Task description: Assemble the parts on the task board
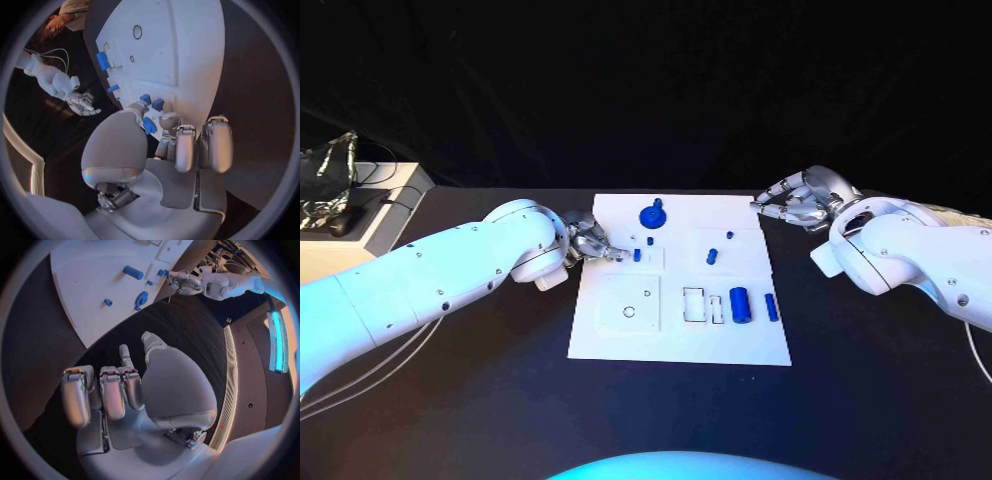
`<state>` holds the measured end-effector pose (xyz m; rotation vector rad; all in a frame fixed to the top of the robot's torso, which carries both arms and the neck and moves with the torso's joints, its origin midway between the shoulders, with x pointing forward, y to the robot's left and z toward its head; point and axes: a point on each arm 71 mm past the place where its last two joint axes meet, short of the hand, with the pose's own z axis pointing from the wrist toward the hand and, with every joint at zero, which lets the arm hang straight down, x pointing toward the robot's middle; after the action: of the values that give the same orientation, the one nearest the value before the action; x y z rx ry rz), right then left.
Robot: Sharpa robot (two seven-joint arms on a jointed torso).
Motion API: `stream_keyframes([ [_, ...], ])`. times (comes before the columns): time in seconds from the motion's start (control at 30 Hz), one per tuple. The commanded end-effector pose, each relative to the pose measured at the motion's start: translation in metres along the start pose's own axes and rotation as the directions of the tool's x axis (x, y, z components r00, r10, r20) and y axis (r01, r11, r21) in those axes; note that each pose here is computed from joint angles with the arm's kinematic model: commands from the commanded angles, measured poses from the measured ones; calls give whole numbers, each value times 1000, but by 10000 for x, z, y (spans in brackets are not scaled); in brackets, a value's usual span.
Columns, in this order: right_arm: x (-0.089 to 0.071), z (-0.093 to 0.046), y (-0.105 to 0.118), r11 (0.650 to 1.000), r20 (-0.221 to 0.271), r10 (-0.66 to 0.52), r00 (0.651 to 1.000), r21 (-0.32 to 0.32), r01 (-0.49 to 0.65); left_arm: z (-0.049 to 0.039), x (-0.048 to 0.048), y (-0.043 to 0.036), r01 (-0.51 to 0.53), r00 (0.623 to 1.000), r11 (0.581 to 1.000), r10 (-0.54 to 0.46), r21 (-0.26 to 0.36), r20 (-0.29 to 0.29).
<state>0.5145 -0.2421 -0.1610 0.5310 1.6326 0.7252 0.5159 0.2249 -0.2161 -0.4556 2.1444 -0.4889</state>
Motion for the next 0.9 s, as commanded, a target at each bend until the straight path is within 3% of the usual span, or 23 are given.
stream_keyframes([
  [0.03, 8, 0, 9, 1000, -6, -7, 1000, -12, 7, 7, 11, 3, -28, 1000, 999, 27, -21, -9],
  [0.5, 19, 3, 13, 1000, -10, -7, 1000, -13, 7, 56, 49, -65, -18, 1000, 1000, 17, -17, -7],
  [0.9, 25, 5, 17, 1000, -13, -7, 1000, -13, 7, 75, 94, -89, -32, 999, 999, 31, -16, -41],
])
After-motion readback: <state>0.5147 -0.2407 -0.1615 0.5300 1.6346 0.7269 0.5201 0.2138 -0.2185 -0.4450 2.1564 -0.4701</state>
